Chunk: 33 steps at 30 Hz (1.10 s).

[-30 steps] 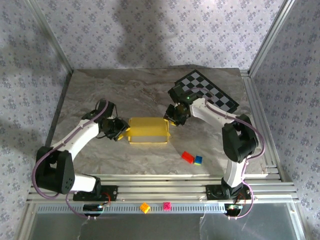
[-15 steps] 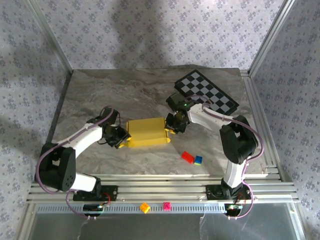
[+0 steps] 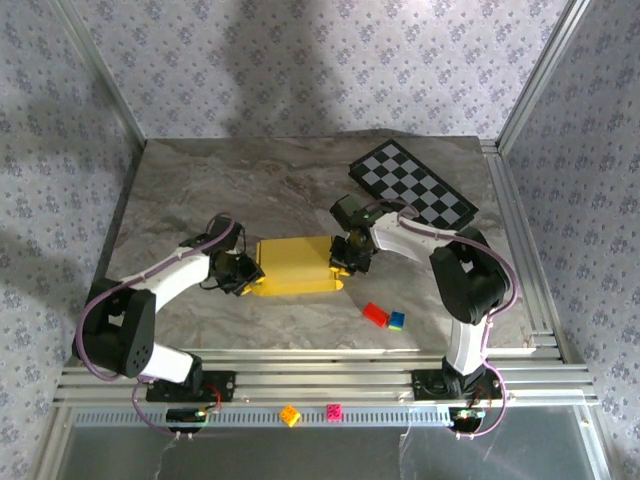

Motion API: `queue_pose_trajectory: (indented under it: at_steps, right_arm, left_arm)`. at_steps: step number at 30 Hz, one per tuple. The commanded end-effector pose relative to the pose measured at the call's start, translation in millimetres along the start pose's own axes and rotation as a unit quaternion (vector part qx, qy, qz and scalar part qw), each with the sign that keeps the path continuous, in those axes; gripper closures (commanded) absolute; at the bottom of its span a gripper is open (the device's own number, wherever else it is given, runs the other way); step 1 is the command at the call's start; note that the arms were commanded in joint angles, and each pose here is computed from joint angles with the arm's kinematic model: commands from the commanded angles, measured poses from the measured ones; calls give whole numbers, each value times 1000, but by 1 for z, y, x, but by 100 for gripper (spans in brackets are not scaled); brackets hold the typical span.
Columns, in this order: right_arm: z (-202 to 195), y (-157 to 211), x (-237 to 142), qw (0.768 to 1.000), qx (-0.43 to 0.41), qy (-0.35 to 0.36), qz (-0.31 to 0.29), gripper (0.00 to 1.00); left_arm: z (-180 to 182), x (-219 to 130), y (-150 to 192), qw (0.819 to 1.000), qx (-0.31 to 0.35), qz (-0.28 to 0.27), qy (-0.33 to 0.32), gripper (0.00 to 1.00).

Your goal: Fold the paper box

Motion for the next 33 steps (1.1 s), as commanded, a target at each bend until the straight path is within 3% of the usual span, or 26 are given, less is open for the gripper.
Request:
queue_pose_trajectory:
  at_steps: [1, 6, 10, 15, 23, 33]
  right_arm:
    - [-10, 6, 11, 999, -9, 29, 18, 82]
    - [-14, 8, -10, 999, -23, 34, 0, 75]
    - [-13, 10, -26, 999, -36, 28, -8, 69]
    - [-10, 21, -37, 998, -64, 25, -8, 70]
    - [-6, 34, -31, 997, -78, 18, 9, 72]
    - [-7, 39, -18, 996, -81, 27, 29, 72]
  left_arm:
    - [13, 5, 8, 999, 1, 11, -44, 60]
    - [3, -24, 5, 999, 28, -7, -43, 46]
    - [-4, -47, 1, 997, 60, -19, -42, 44]
    - [-13, -53, 2, 995, 94, 2, -28, 51]
    - [-17, -37, 5, 996, 89, 15, 4, 62]
    - [0, -19, 24, 994, 89, 62, -31, 62]
Point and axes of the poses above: each hand's point on the last joint's axis, 136 mm out from that joint toward the fingers, its own x axis out along the fingers, its own z axis along the line the jaws close on, y = z × x, the point moved 8 cm from there along -x, back along the fingers, and after that the axes turned 12 degrees about x, right-handed, at the moved point
